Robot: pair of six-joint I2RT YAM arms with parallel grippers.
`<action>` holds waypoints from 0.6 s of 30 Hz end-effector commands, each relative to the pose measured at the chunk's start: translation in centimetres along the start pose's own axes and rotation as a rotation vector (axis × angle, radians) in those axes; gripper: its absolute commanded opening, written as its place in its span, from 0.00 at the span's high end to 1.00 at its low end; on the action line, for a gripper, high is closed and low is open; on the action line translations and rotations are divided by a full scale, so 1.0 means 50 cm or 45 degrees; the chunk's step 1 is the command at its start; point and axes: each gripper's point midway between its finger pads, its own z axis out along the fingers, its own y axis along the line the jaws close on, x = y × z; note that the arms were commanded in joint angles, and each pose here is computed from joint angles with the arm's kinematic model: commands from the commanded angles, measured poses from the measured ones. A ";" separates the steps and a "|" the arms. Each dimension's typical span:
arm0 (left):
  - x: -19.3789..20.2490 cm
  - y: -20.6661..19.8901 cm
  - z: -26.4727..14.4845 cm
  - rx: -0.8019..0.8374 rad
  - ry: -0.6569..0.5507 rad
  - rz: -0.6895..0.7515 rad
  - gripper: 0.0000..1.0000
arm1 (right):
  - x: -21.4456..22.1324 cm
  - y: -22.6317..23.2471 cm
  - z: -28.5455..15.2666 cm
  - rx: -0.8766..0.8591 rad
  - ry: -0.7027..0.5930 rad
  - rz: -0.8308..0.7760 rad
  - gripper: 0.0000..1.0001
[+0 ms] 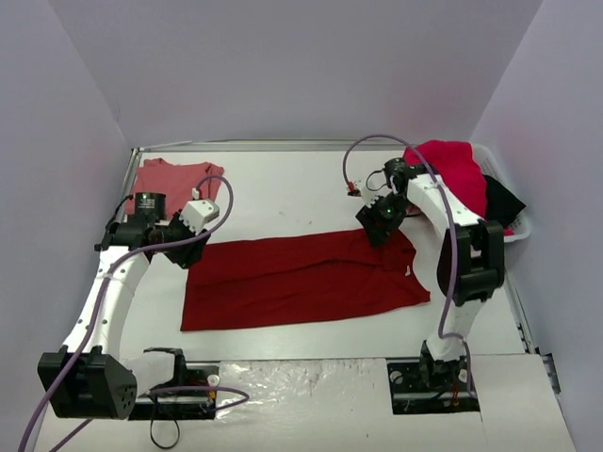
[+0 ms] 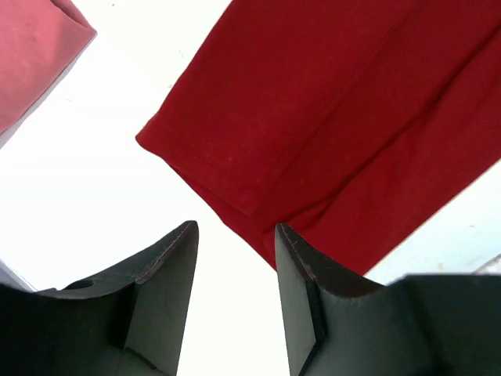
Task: Fold and stack the t-shirts
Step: Fold the other side of the tshirt into a rectangle
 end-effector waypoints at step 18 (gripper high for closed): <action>0.051 -0.016 -0.070 -0.064 -0.063 -0.229 0.53 | 0.031 0.063 0.158 -0.456 0.093 0.010 0.66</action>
